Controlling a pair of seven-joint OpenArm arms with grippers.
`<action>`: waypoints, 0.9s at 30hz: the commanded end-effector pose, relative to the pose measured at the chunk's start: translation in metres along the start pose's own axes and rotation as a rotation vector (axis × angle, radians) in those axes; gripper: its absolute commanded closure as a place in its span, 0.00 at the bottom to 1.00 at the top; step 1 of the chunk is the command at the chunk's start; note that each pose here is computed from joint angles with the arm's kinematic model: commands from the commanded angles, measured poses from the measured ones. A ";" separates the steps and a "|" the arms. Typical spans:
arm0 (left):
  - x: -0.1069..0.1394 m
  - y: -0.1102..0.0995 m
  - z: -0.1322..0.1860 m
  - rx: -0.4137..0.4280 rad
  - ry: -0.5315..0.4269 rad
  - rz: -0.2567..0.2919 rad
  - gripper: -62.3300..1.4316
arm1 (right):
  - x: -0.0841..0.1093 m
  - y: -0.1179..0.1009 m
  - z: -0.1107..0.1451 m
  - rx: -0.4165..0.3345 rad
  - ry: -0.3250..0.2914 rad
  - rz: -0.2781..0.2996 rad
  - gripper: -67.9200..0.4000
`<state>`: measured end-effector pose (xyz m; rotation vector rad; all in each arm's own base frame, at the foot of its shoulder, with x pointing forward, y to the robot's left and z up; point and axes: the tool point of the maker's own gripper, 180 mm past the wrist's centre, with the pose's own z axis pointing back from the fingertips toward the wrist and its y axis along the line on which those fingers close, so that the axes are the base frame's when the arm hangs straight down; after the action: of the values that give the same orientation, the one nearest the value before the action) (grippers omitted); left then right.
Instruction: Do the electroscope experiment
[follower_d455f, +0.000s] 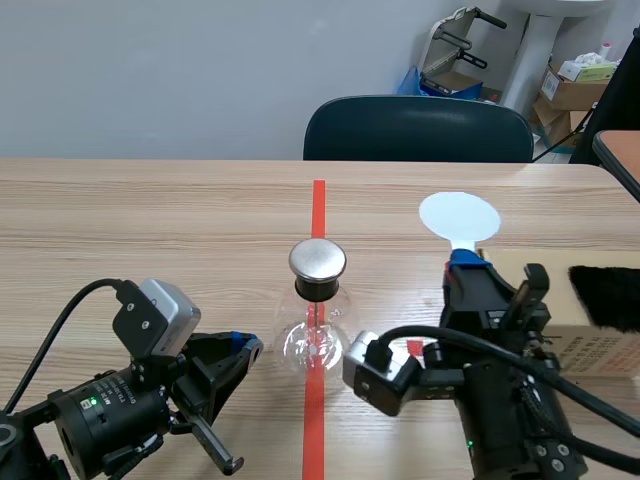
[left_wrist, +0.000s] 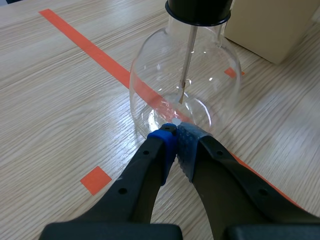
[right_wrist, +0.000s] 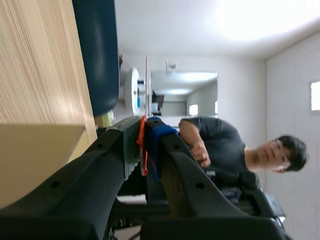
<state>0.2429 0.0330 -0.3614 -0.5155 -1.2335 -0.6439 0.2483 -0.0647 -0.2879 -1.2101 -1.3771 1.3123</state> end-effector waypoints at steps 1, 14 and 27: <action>0.011 -0.001 -0.002 -0.005 -0.036 0.000 0.92 | 0.003 -0.007 -0.005 -0.031 -0.032 0.002 0.98; 0.011 -0.001 -0.002 -0.005 -0.036 0.000 0.92 | 0.061 -0.007 0.006 -0.031 -0.359 0.007 0.98; 0.011 -0.001 -0.002 -0.005 -0.036 0.000 0.92 | 0.086 -0.007 0.018 -0.031 -0.516 0.010 0.98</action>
<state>0.2429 0.0330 -0.3614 -0.5155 -1.2335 -0.6439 0.2095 0.0208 -0.2930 -0.8916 -1.7367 1.7077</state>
